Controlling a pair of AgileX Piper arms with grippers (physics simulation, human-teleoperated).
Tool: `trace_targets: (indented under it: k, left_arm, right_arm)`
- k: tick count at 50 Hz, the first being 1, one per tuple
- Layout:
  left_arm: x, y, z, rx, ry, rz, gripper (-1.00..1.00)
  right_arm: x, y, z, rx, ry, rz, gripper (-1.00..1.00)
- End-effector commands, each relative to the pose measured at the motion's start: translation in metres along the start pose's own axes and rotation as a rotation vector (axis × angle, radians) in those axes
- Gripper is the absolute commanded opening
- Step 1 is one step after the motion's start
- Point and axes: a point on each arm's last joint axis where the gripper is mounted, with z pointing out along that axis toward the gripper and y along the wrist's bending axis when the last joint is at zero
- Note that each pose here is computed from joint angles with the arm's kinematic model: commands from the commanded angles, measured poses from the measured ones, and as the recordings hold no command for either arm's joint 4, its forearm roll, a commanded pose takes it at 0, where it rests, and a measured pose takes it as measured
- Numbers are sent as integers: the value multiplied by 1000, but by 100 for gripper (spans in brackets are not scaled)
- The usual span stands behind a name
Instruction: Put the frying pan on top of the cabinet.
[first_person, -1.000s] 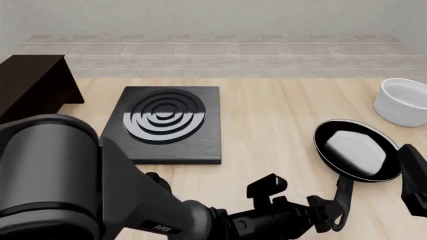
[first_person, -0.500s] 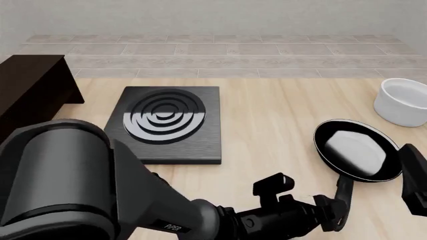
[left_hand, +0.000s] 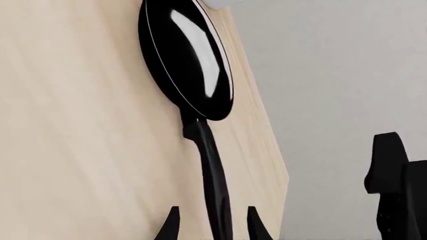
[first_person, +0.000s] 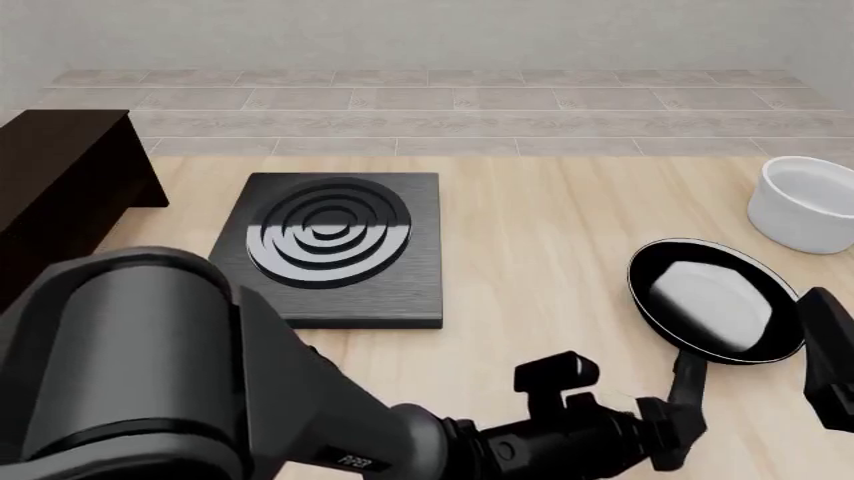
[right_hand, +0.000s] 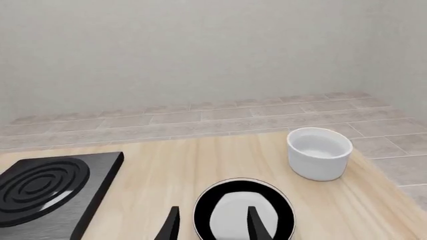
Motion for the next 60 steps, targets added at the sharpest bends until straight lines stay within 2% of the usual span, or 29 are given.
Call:
trace_targets:
  k: [1,14,35,60]
  left_arm:
    - [14,7,4,-12,32,-114,100]
    - [18,3,4,1,39,-114,100]
    - [18,13,16,-15,34,-135,100]
    - [22,15,23,-10,36,-152,100]
  right_arm:
    - [0,0,0,1,0,2,100]
    - [0,0,0,5,-1,6,100]
    - [0,0,0,7,-1,9,100]
    - [0,-1,0,16,-6,11,100]
